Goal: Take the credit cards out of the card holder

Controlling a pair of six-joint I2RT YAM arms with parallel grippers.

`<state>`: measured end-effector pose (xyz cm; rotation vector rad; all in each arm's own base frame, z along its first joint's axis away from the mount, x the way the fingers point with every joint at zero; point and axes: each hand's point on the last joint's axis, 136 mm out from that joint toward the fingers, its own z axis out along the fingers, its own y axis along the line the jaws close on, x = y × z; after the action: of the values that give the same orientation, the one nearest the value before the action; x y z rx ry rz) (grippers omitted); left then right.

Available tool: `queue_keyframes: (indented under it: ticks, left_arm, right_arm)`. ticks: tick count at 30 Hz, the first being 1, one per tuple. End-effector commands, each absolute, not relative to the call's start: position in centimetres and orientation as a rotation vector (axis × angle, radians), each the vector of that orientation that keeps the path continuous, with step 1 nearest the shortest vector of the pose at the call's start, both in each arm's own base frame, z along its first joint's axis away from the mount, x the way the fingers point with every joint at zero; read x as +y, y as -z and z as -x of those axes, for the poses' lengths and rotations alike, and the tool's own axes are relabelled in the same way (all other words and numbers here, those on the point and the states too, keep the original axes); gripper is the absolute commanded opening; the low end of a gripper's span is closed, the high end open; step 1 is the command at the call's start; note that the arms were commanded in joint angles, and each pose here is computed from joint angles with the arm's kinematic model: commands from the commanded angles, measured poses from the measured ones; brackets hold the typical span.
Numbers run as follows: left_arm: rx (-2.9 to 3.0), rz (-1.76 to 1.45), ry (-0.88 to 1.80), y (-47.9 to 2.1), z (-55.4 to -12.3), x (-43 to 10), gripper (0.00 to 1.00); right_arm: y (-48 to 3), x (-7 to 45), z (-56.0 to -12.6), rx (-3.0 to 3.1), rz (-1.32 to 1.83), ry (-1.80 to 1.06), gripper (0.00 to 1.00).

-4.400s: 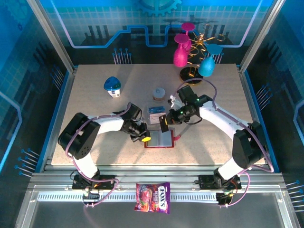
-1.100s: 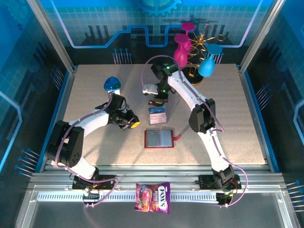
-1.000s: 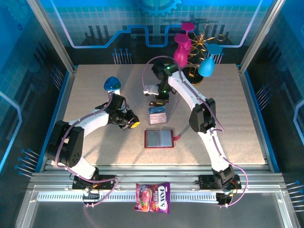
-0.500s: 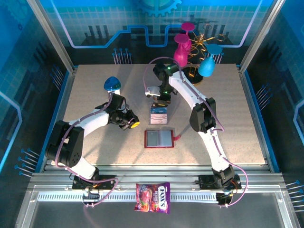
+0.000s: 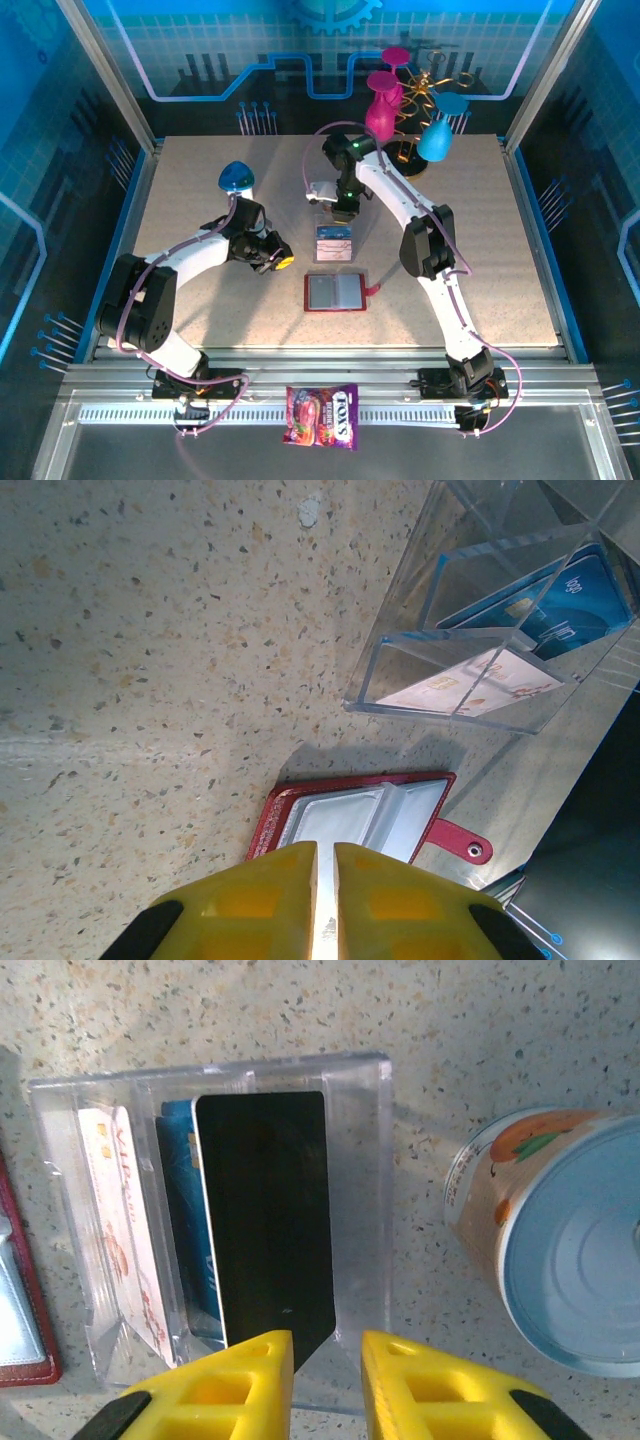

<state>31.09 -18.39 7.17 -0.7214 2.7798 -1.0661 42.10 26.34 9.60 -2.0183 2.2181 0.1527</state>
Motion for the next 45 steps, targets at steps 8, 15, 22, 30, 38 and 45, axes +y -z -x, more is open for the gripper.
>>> queue_keyframes:
  ticks: [8, 15, 22, 30, 38, 45]
  left_arm:
    - [2.767, 0.742, 1.079, -7.7, -31.2, -18.2, 0.13]
    - [2.765, 0.744, 1.076, -7.7, -31.1, -18.1, 0.14]
    - [2.761, 0.745, 1.074, -7.8, -31.1, -18.0, 0.13]
    - [2.759, 0.747, 1.072, -7.8, -31.1, -18.0, 0.13]
    - [2.757, 0.744, 1.076, -7.7, -31.1, -18.0, 0.13]
    - [2.762, 0.748, 1.084, -7.5, -30.8, -18.1, 0.13]
  right_arm:
    - [-11.2, 26.0, -40.8, 2.247, 1.953, -0.234, 0.40]
    - [-9.9, 25.5, -40.9, 2.293, 1.941, -0.206, 0.43]
    - [-10.9, 25.4, -42.3, 2.274, 1.888, -0.121, 0.43]
    - [-13.8, 25.9, -42.7, 2.210, 1.830, -0.096, 0.43]
    - [-13.4, 27.0, -39.6, 2.234, 1.886, -0.263, 0.66]
    - [-10.3, 26.7, -39.4, 2.283, 1.907, -0.188, 0.92]
